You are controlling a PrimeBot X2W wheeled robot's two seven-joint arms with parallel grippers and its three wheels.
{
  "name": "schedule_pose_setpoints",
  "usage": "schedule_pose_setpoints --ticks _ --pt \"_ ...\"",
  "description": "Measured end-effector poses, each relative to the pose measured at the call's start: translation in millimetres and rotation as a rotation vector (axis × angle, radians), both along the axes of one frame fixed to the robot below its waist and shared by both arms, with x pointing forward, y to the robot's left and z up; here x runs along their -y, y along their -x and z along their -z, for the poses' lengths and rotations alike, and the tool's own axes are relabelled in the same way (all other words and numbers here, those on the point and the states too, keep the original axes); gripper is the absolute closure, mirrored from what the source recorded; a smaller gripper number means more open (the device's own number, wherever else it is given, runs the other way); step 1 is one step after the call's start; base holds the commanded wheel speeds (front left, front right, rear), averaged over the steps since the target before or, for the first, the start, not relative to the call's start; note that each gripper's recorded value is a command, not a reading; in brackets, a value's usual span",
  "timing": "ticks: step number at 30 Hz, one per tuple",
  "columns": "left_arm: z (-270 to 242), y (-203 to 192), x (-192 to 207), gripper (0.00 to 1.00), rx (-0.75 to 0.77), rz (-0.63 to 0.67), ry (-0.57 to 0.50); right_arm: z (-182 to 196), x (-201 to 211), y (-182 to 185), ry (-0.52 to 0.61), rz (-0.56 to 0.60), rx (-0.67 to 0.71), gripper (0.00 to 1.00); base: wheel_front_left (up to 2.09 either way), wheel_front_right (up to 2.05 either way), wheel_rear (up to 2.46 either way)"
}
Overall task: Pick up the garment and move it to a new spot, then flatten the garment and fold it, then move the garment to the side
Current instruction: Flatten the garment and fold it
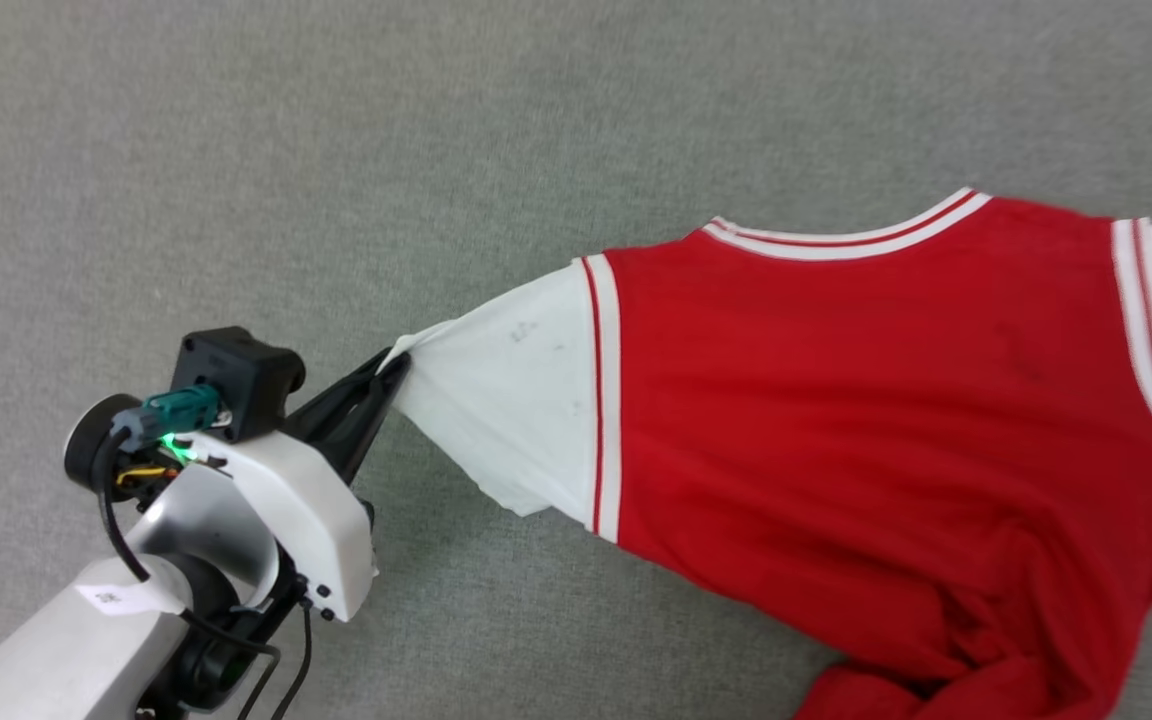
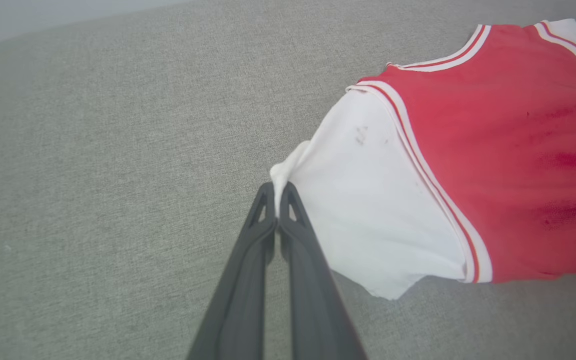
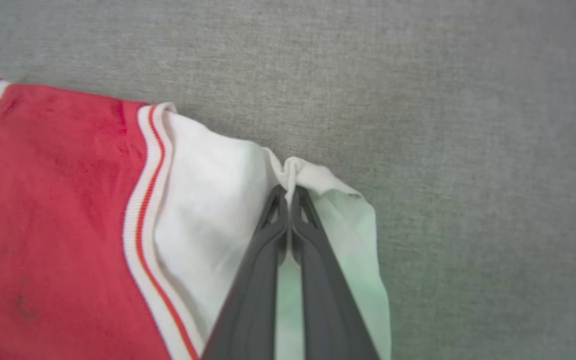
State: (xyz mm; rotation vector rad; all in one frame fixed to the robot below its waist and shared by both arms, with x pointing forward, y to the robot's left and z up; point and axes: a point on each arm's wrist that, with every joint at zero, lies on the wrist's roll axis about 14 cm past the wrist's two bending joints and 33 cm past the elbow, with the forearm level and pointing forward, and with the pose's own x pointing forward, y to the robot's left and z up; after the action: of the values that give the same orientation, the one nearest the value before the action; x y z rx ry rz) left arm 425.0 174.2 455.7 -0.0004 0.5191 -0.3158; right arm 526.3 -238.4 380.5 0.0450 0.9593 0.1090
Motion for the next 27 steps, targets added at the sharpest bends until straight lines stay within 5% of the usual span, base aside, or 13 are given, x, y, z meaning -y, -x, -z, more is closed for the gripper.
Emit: schedule_pose_setpoints --ticks 7,27 --pt "-41 2 -7 1.00 0.130 -0.018 -0.012 -77 0 -12 -0.049 0.028 0.318 1.00 0.00 0.00 0.00" --pt "-206 26 -34 1.00 0.666 -0.105 -0.039 -282 24 39 -0.059 0.062 0.909 1.00 0.00 0.00 0.00"
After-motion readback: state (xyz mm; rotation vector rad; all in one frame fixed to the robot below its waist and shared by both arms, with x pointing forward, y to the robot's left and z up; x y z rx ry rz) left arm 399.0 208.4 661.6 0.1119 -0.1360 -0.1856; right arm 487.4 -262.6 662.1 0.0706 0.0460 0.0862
